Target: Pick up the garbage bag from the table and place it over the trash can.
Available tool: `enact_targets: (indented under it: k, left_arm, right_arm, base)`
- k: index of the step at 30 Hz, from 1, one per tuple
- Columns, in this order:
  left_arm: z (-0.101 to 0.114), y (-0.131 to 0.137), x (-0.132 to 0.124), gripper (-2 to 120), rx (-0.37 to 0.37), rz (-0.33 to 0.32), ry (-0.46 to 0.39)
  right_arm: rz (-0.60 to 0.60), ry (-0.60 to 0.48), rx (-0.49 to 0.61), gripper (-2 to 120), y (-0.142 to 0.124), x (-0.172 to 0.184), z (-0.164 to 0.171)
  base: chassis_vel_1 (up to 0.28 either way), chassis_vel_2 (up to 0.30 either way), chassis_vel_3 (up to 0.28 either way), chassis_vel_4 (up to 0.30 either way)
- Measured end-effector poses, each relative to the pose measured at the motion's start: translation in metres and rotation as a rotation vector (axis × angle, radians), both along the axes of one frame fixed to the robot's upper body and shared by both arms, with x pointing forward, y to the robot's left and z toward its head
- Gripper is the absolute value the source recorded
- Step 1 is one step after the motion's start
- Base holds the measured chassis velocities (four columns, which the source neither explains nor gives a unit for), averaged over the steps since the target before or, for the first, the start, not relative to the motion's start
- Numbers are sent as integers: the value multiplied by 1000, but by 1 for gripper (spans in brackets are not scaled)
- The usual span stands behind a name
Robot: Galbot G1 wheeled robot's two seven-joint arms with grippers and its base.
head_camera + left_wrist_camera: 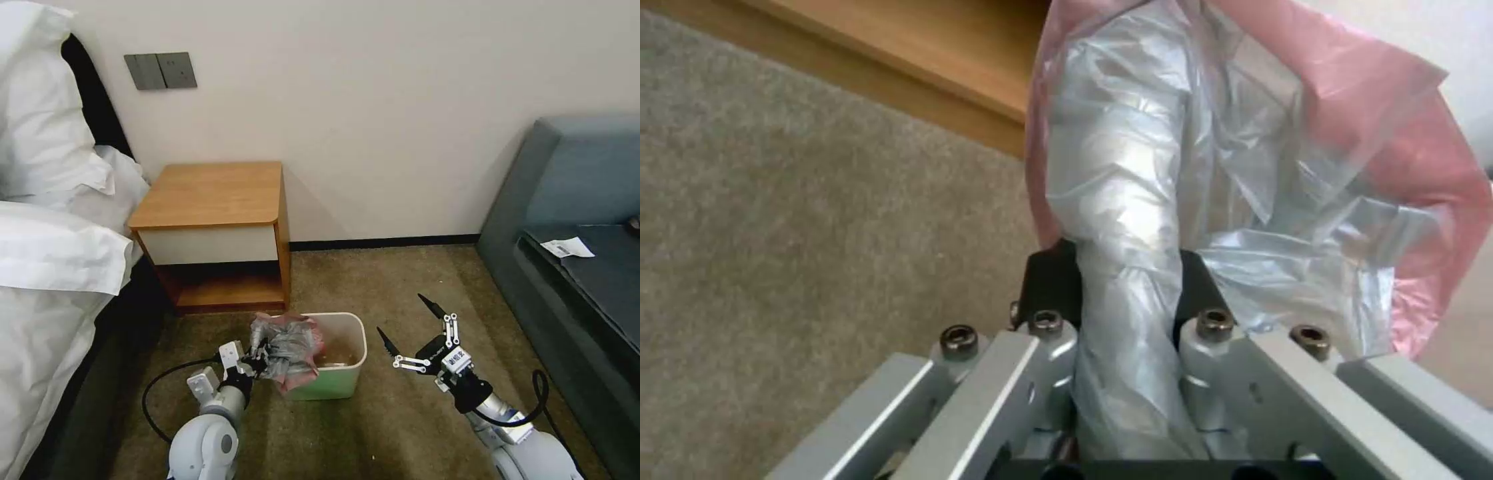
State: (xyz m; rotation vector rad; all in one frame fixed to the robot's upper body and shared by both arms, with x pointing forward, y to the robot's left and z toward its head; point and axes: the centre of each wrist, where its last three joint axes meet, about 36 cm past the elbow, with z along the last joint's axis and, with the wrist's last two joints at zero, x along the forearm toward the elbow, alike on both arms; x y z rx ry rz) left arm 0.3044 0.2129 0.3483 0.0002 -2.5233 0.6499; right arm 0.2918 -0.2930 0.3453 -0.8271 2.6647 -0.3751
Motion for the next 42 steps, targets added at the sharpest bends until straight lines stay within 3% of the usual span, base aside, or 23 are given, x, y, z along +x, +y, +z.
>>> enact_targets:
  k: [6, 12, 17, 19, 21, 22, 24, 26, 29, 36, 38, 42]
  left_arm:
    - [3, -1, -10, 10, 55, 22, -31]
    - [18, -3, -24, 10, 116, 96, -107]
    - [35, -3, -31, 10, 156, 147, -216]
    - [44, 1, -33, 10, 197, 181, -348]
    - [44, 2, -33, 10, 199, 183, -355]
    - [44, 3, -34, 10, 223, 199, -432]
    - [44, 4, -35, 10, 254, 206, -506]
    - [44, 4, -35, 10, 259, 207, -527]
    - [41, 0, -35, 10, 278, 201, -583]
    - [35, -4, -35, 10, 281, 189, -617]
    - [31, -7, -35, 10, 273, 177, -627]
    - [28, -10, -34, 10, 265, 163, -640]
  right_arm:
    - [2, -2, 3, 100, 2, 1, 0]
    - [-18, -45, 51, 100, 16, 2, 14]
    - [-31, -107, 112, 100, 34, -3, 47]
    - [-20, -124, 205, 100, 55, -14, 89]
    - [-19, -123, 210, 100, 56, -14, 90]
    - [-7, -64, 310, 100, 72, -27, 118]
    - [19, 73, 426, 100, 90, -44, 140]
    - [32, 131, 462, 100, 95, -49, 145]
    - [93, 357, 566, 100, 109, -59, 167]
    - [213, 553, 566, 100, 124, -57, 177]
    - [264, 634, 538, 100, 134, -56, 169]
    - [281, 681, 497, 100, 141, -48, 152]
  base:
    - [0, 0, 0, 0]
    - [0, 0, 0, 0]
    - [0, 0, 0, 0]
    - [0, 0, 0, 0]
    - [0, 0, 0, 0]
    - [0, 0, 0, 0]
    - [0, 0, 0, 0]
    - [0, 0, 0, 0]
    - [0, 0, 0, 0]
    - [0, 0, 0, 0]
    - [0, 0, 0, 0]
    - [0, 0, 0, 0]
